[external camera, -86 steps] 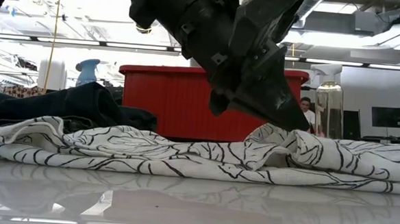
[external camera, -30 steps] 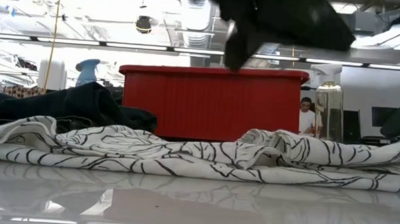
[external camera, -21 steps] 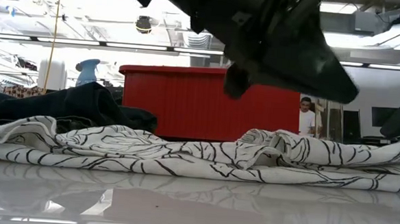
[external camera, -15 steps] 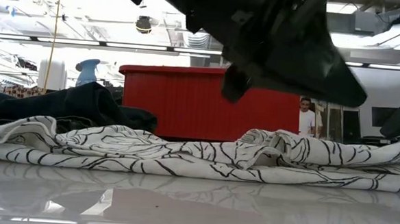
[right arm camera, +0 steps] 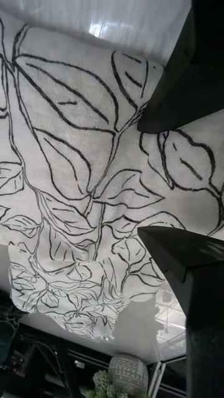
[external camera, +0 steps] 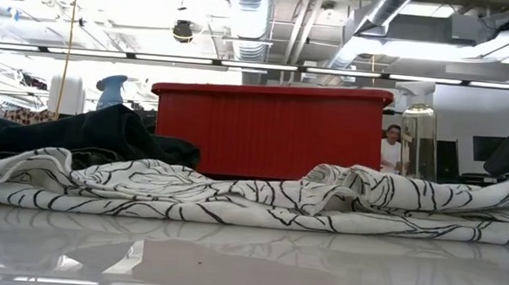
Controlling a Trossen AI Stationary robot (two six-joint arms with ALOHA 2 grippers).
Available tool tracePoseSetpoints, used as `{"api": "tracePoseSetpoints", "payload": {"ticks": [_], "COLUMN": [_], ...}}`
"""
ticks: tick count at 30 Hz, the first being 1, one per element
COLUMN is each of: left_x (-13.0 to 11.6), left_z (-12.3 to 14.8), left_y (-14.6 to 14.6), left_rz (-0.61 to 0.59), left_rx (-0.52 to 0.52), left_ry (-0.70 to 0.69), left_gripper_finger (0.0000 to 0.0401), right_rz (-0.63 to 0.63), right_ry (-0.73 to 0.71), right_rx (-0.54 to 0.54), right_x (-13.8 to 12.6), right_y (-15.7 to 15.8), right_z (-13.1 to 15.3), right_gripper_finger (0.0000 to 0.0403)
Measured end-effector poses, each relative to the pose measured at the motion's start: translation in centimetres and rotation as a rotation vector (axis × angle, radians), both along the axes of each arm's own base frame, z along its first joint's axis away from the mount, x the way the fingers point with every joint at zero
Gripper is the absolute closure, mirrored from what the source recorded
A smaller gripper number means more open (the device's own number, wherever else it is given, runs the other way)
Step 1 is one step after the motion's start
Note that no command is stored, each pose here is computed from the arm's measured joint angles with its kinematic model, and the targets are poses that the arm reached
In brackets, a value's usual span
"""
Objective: Fold Laundry from Bin
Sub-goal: Fold the white patterned shirt
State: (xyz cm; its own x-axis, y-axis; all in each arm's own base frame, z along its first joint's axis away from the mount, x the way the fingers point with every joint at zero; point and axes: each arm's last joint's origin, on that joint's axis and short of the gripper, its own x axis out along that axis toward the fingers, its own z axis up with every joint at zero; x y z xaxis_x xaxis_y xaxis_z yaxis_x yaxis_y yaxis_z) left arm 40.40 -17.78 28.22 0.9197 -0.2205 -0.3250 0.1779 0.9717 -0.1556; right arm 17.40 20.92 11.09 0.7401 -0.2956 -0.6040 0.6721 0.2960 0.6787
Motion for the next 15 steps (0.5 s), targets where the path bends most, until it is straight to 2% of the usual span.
{"api": "tracePoseSetpoints", "payload": {"ticks": [5,9,11,13,14,15], "left_x": [-4.9,-9.4,-11.0,-12.5,-13.2,-13.8], "left_z": [5.9,9.7,11.2,12.9,13.7,14.6], "left_y": [2.2,4.7,5.7,6.8,7.3,7.6], "left_rz": [-0.060,0.017,0.098,0.240,0.309,0.378], "left_rx": [0.193,0.341,0.414,0.465,0.445,0.360], "left_ry": [0.020,0.034,0.012,-0.037,-0.063,-0.106], "left_gripper_finger": [0.0401,0.0401,0.0401,0.0401,0.0401,0.0401], "right_rz": [0.001,0.000,-0.002,-0.006,-0.010,-0.017], "right_ry": [0.001,0.001,0.000,-0.003,-0.005,-0.011], "right_rx": [-0.002,-0.002,-0.003,-0.007,-0.008,-0.012], "right_x": [0.0,0.0,0.0,0.1,0.2,0.3], "right_y": [0.0,0.0,0.0,-0.1,-0.2,-0.3], "right_z": [0.0,0.0,0.0,0.0,0.0,0.0], "right_gripper_finger": [0.0117,0.0117,0.0117,0.0117,0.0117,0.0117]}}
